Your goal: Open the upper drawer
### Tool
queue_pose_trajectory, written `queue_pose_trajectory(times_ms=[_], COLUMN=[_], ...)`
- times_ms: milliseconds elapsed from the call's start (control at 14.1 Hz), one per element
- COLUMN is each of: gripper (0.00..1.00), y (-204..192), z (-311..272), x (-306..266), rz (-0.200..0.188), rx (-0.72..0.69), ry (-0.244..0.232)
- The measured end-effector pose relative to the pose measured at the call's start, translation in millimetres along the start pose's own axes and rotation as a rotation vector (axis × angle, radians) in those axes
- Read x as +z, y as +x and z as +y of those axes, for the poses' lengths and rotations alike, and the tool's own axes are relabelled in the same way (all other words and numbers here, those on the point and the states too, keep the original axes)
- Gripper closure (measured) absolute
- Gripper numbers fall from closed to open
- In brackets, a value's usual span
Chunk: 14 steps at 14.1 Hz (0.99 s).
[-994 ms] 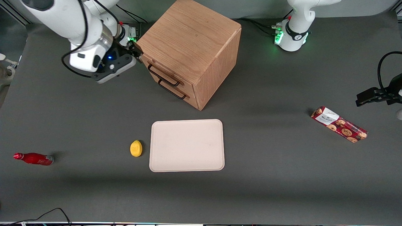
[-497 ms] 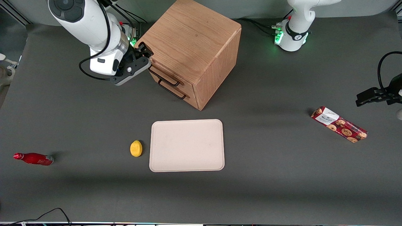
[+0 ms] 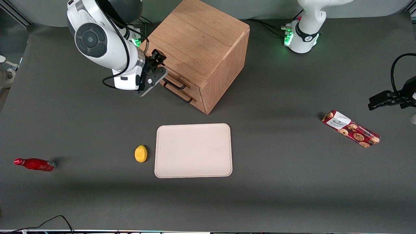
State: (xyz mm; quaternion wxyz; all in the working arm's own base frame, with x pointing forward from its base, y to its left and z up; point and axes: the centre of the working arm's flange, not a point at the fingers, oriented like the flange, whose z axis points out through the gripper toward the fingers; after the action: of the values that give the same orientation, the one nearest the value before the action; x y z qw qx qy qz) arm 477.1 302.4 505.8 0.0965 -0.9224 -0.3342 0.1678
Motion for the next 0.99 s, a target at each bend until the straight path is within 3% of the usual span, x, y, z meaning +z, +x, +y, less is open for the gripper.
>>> queue_pose_trajectory(times_ms=[568, 994], gripper=[0.00, 0.00], y=[13.1, 16.6], z=[20.8, 30.4], x=[54.4, 83.3], rz=[-0.011, 0.006], rx=[-0.082, -0.072], ry=[0.004, -0.002])
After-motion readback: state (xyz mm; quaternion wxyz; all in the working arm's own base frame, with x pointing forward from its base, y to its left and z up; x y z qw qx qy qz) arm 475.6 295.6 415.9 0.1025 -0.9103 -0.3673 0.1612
